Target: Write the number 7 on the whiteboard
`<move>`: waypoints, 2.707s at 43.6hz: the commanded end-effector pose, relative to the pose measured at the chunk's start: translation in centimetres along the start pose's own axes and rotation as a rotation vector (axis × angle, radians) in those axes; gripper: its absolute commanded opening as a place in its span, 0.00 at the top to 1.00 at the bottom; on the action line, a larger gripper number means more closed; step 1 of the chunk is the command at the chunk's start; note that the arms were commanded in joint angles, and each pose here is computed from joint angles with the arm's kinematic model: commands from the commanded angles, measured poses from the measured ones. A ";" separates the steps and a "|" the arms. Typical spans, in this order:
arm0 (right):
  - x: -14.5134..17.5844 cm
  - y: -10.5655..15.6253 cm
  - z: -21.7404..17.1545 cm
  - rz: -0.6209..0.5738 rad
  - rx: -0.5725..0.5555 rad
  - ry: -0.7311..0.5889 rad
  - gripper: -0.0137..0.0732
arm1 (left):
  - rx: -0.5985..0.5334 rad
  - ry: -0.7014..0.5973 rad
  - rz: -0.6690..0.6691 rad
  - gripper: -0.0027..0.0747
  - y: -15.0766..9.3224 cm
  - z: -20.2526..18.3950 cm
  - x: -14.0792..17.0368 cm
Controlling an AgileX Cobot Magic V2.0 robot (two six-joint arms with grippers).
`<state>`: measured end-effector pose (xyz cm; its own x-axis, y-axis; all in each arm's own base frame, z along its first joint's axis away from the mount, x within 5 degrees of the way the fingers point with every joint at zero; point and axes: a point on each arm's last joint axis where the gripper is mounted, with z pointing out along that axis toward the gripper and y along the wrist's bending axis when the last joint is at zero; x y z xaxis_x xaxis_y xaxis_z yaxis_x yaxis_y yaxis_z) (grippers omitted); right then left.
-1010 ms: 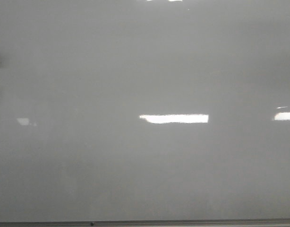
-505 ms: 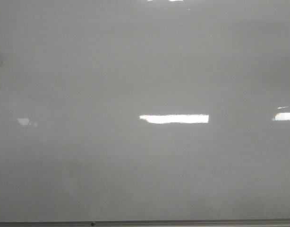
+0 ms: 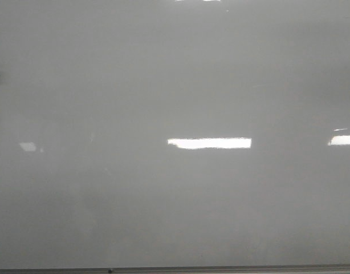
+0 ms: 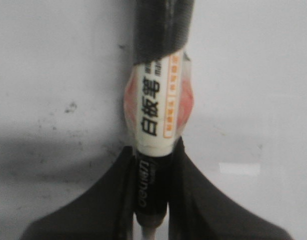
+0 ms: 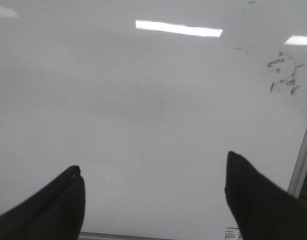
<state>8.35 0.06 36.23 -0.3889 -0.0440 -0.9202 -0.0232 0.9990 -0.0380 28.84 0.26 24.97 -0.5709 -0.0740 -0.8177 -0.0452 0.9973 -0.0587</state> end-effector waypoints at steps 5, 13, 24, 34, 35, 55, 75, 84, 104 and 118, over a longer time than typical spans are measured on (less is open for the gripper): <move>-2.2 -0.1 -0.9 -0.003 0.008 -0.065 0.16 | 0.025 -0.011 0.009 0.99 -0.7 -5.9 -3.7; -2.6 -0.2 -0.3 -0.003 0.005 0.010 0.16 | 0.075 0.111 0.186 0.99 -2.0 -10.0 -5.4; -3.5 -0.2 1.9 -0.003 0.002 0.122 0.16 | 0.231 0.178 0.519 0.99 -5.5 -12.7 -6.2; -4.2 0.5 4.1 -0.040 -0.085 0.207 0.16 | 0.523 0.221 0.797 0.99 -10.6 -13.6 -4.9; -4.3 0.7 4.3 -0.040 -0.101 0.213 0.16 | 0.557 0.227 0.822 0.99 -11.3 -13.6 -4.7; -5.0 6.2 6.7 -0.383 -0.616 0.208 0.16 | 0.812 0.215 1.100 0.99 -18.7 -15.2 -1.4; -5.0 14.4 6.3 -0.733 -0.999 0.162 0.16 | 0.900 0.174 1.195 0.99 -20.6 -17.0 -0.1; -5.5 16.8 7.2 -0.746 -1.035 0.131 0.16 | 0.900 0.174 1.195 0.99 -20.6 -17.0 -0.1; -5.5 17.7 7.7 -0.677 -1.066 0.135 0.63 | 0.890 0.153 1.195 0.99 -20.7 -16.9 -0.3; -5.3 17.7 7.6 -0.683 -1.076 0.151 0.89 | 0.881 0.147 1.203 0.81 -20.7 -16.8 -0.3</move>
<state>17.19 17.97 35.63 -0.1221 -0.6748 -0.7278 -0.9665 0.2477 -0.0675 16.33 -20.21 34.19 0.0135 0.8748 -0.4843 0.9760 0.0938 0.1965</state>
